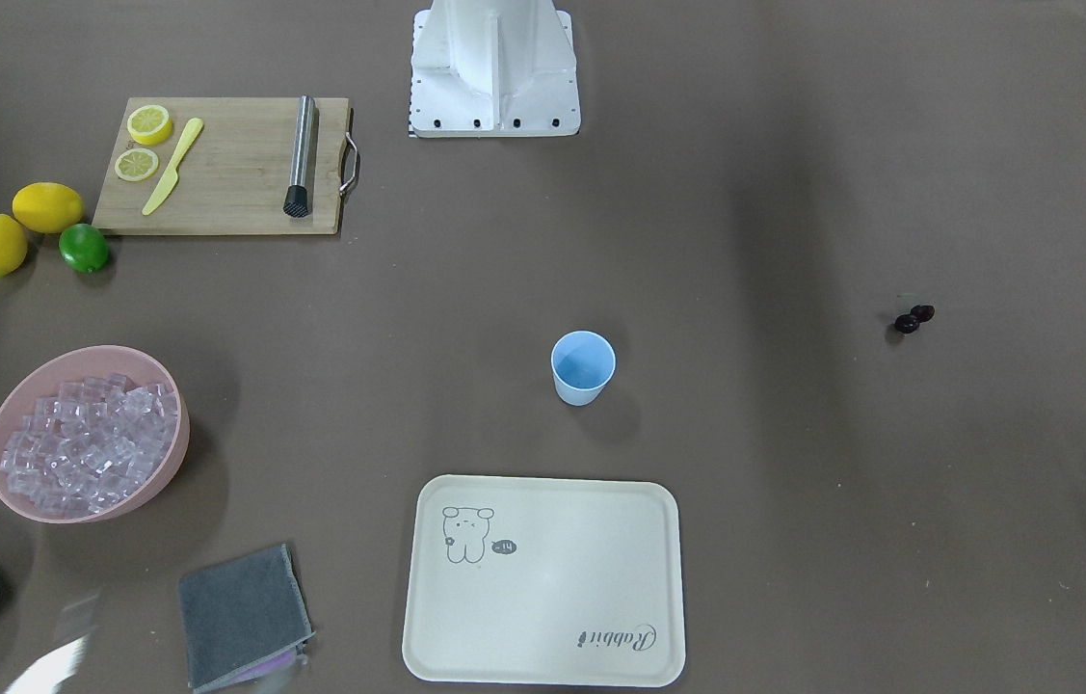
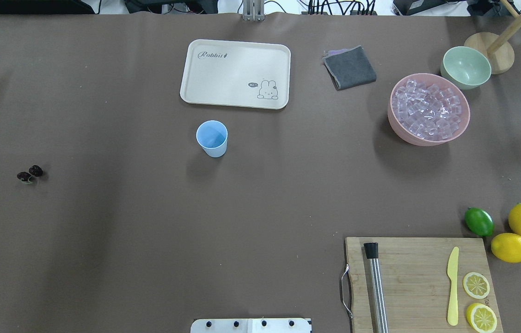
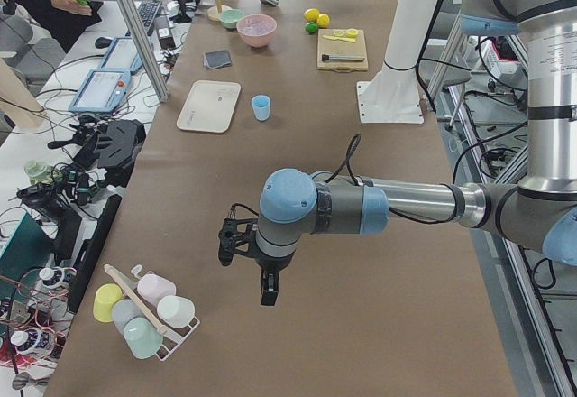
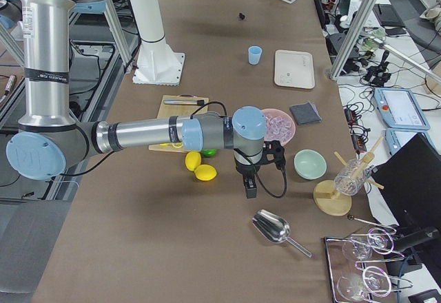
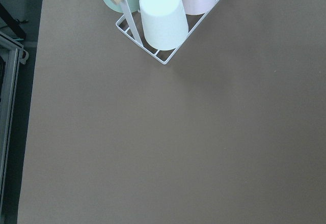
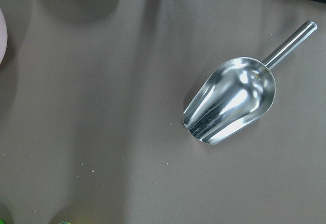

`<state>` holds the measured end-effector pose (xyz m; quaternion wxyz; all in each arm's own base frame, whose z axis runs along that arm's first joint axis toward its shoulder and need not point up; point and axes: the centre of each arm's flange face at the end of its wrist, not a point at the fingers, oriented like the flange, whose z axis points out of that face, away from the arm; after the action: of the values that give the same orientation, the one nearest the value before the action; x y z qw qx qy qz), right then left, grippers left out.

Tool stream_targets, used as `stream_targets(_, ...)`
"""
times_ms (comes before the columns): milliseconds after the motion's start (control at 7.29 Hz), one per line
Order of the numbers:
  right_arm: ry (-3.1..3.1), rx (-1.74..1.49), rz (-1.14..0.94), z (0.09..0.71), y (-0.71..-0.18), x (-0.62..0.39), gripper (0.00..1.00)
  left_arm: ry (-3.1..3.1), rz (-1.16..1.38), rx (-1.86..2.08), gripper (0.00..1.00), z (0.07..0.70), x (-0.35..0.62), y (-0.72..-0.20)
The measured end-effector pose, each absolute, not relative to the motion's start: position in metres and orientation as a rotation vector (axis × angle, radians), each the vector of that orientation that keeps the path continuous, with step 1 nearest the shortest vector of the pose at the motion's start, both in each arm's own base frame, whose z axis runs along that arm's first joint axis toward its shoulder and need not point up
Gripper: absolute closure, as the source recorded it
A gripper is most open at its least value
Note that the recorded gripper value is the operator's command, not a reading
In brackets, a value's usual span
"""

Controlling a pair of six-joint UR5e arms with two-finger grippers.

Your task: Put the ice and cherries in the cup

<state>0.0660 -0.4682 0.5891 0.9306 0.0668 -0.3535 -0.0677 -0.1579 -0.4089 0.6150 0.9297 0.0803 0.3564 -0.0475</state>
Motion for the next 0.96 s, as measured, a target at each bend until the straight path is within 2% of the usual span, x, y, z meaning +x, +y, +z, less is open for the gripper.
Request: stream_targets(960, -0.791, 0.141, -0.15, 0.5914, -0.4671, 0.0568, 0.01, 0.734, -0.135, 0.135, 0.02, 0.6206, -0.1568, -0.4074)
